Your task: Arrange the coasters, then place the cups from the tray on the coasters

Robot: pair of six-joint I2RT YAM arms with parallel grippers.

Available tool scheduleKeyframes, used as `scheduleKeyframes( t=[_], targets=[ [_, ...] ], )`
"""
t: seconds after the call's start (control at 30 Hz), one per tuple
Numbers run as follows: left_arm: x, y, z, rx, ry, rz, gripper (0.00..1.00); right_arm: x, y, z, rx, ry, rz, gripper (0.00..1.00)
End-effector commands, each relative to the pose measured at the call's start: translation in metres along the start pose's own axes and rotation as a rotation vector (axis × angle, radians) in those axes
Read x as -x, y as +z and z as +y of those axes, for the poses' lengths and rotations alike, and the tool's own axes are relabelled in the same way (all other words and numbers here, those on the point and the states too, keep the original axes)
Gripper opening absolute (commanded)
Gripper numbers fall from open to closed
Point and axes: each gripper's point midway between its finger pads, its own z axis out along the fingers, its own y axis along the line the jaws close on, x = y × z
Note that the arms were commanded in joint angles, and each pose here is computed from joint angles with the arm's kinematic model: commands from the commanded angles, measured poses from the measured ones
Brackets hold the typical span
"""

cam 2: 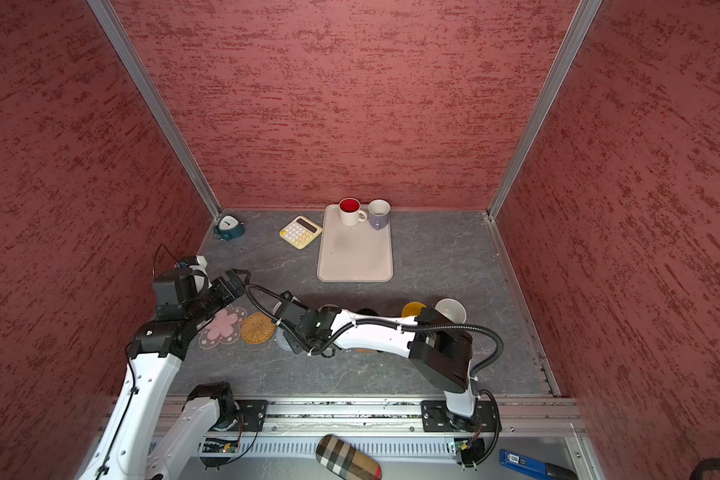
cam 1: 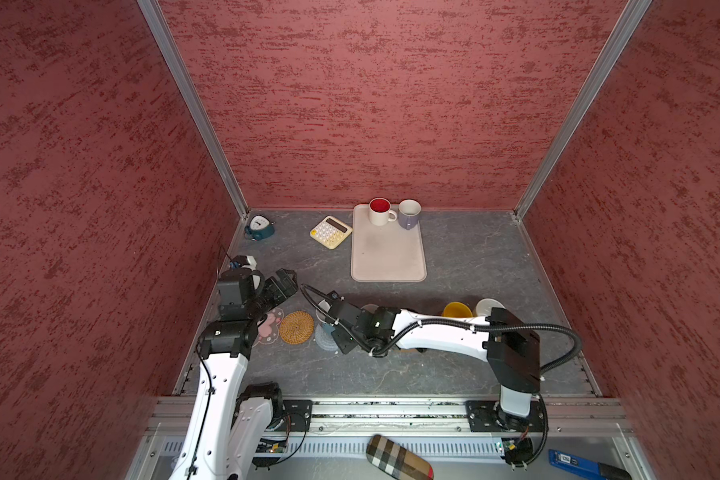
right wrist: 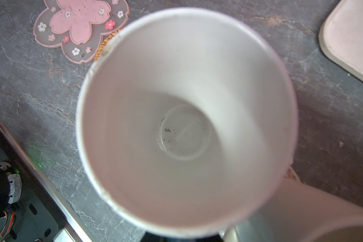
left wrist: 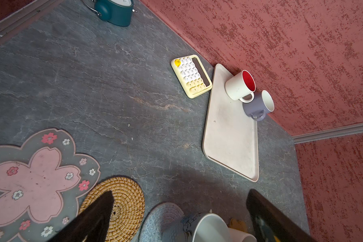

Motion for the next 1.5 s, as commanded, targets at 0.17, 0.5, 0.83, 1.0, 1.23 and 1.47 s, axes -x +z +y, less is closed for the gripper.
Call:
scheduleKeyframes(
  t=[0.17,0.5,0.83,1.0,1.23,1.47],
  targets=[
    [0.002,0.001,-0.002,-0.019,0.006,-0.009,0.99,0.027,0.002,0.013,0.019,0.013,-0.09,0.0],
    [0.001,0.003,-0.001,-0.018,0.005,-0.002,0.99,0.03,0.007,0.015,0.017,0.005,-0.093,0.0],
    [0.0,0.004,-0.002,-0.023,0.004,0.001,1.0,0.026,0.01,0.017,0.031,0.009,-0.082,0.0],
    [0.001,0.003,-0.003,-0.027,0.006,-0.002,0.99,0.021,0.014,0.016,0.028,0.005,-0.069,0.05],
    [-0.001,0.003,-0.001,-0.023,0.003,0.003,1.0,0.019,0.013,0.015,0.027,-0.006,-0.069,0.2],
    [-0.001,0.003,-0.001,-0.022,0.003,0.002,1.0,0.017,0.012,0.015,0.029,-0.014,-0.067,0.31]
  ],
)
